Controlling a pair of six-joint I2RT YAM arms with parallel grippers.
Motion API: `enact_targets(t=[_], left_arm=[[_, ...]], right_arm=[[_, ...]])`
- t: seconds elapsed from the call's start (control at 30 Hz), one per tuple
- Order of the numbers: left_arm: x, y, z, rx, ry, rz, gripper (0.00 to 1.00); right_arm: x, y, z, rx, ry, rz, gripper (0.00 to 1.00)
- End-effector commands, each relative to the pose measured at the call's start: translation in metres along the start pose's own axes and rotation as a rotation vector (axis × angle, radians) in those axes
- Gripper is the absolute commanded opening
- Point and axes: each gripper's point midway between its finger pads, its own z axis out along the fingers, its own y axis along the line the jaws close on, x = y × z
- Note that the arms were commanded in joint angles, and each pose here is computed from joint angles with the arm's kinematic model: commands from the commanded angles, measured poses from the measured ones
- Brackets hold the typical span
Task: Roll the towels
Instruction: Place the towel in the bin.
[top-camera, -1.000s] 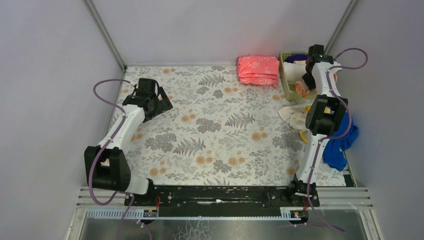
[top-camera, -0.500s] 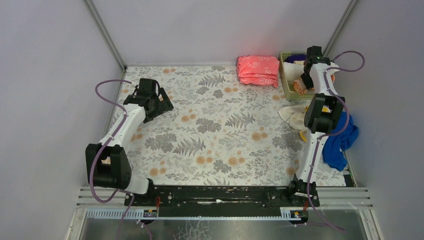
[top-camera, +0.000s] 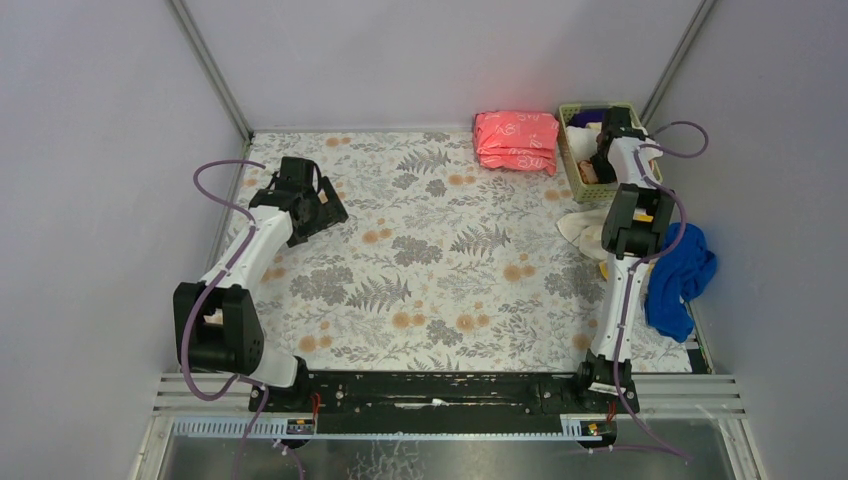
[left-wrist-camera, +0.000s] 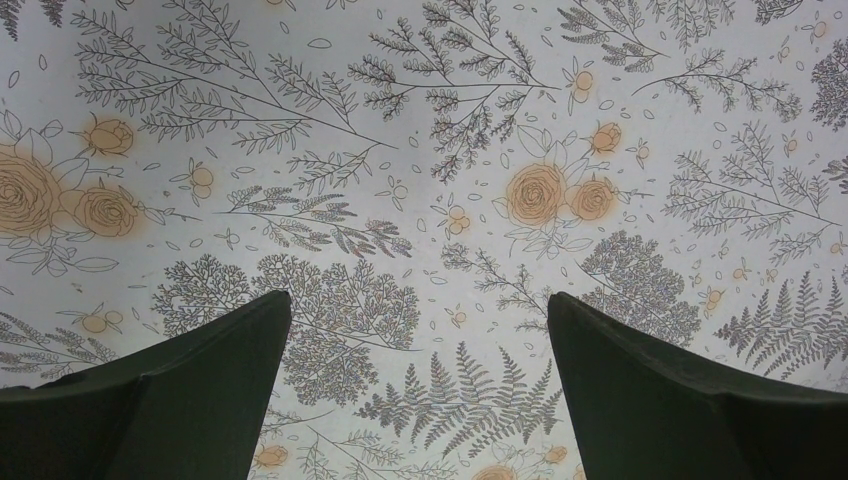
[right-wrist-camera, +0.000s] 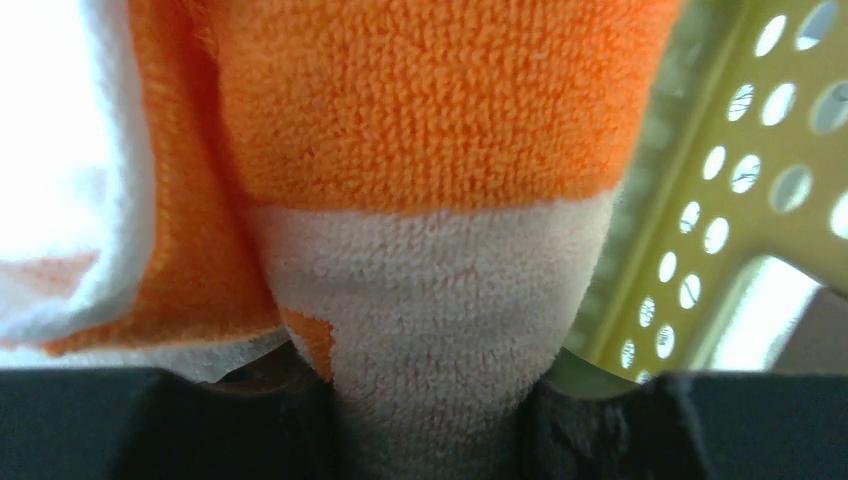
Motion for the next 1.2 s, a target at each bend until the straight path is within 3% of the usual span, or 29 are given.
enact_targets(t=[0.0, 0.1, 0.2, 0.3, 0.5, 0.63, 0.9, 1.17], left_arm=[[0.004, 0.003, 0.004, -0.004, 0.016, 0.013, 1.00], [0.005, 0.003, 0.005, -0.004, 0.022, 0.015, 1.00], [0.004, 0.003, 0.005, -0.004, 0.020, 0.015, 1.00], [0.004, 0.003, 0.005, -0.003, 0.018, 0.014, 1.00], [0.003, 0.002, 0.004, 0.001, 0.016, 0.013, 1.00], [0.003, 0.002, 0.003, 0.005, 0.016, 0.014, 1.00], [0.003, 0.002, 0.003, 0.006, 0.016, 0.013, 1.00], [0.004, 0.000, 0.003, 0.015, 0.021, 0.013, 1.00]], right_arm=[[0.031, 0.004, 0.021, -0.038, 0.097, 0.035, 0.00], [0.042, 0.007, 0.024, -0.062, 0.137, 0.049, 0.01], [0.041, 0.008, 0.018, -0.075, 0.140, 0.050, 0.20], [0.028, 0.010, 0.005, -0.111, 0.104, 0.053, 0.33], [0.000, 0.016, -0.026, -0.166, 0.026, 0.067, 0.43], [-0.010, 0.020, -0.035, -0.183, 0.002, 0.068, 0.57], [-0.002, 0.030, -0.028, -0.203, 0.045, 0.020, 0.65], [-0.022, 0.023, -0.046, -0.211, -0.014, 0.012, 0.77]])
